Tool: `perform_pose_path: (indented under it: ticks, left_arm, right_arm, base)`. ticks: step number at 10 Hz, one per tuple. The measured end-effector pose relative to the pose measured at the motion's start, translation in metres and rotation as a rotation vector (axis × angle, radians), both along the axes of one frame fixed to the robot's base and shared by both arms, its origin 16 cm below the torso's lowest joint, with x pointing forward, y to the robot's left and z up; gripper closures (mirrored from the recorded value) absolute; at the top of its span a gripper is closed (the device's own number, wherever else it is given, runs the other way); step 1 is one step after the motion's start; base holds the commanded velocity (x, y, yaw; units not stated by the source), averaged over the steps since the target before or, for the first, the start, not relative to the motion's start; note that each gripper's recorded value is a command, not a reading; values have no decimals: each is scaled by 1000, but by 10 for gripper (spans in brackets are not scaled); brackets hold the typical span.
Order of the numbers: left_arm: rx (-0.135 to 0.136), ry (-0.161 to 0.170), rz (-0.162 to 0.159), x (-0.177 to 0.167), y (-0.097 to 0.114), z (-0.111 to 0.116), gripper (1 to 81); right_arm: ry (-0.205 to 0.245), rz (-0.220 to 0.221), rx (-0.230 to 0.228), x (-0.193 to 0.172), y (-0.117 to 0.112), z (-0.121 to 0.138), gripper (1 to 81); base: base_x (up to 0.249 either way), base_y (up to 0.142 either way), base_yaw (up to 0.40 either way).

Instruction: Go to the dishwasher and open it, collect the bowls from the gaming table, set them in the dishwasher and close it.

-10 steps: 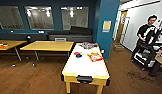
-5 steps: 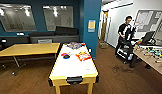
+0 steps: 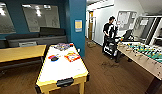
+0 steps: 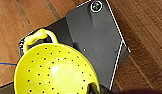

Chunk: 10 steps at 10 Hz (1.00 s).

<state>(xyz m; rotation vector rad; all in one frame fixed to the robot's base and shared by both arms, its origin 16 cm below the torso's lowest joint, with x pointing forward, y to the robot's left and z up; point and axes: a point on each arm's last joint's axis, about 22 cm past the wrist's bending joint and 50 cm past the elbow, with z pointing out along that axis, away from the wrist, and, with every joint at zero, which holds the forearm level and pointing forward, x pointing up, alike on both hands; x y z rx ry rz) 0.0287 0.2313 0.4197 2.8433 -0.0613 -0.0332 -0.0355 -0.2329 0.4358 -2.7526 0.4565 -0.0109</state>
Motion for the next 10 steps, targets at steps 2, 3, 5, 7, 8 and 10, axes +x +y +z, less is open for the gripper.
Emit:
perform_pose_path:
  ticks: [2,3,5,7,8,10]
  left_arm:
    - [2,-4,1,2,-4,-1,811]
    - [6,-4,1,2,-5,-2,811]
    - [21,-6,0,1,-6,-4,811]
    - [17,-7,0,1,-12,-4,811]
    - [16,-8,0,1,-12,-4,811]
    - [18,-7,0,1,-11,-4,811]
  right_arm:
    - [-3,5,5,1,5,0,811]
    - [-3,7,11,1,11,0,811]
    - [-1,11,-3,-2,9,-3,811]
    - [2,14,-11,-4,10,-5,811]
    - [2,14,-4,-4,15,-5,811]
    - [2,13,0,-4,19,-4,811]
  base:
    - [0,0,-391]
    - [0,0,-391]
    - [0,0,-391]
    - [0,0,-392]
    - [0,0,-393]
    - [0,0,-394]
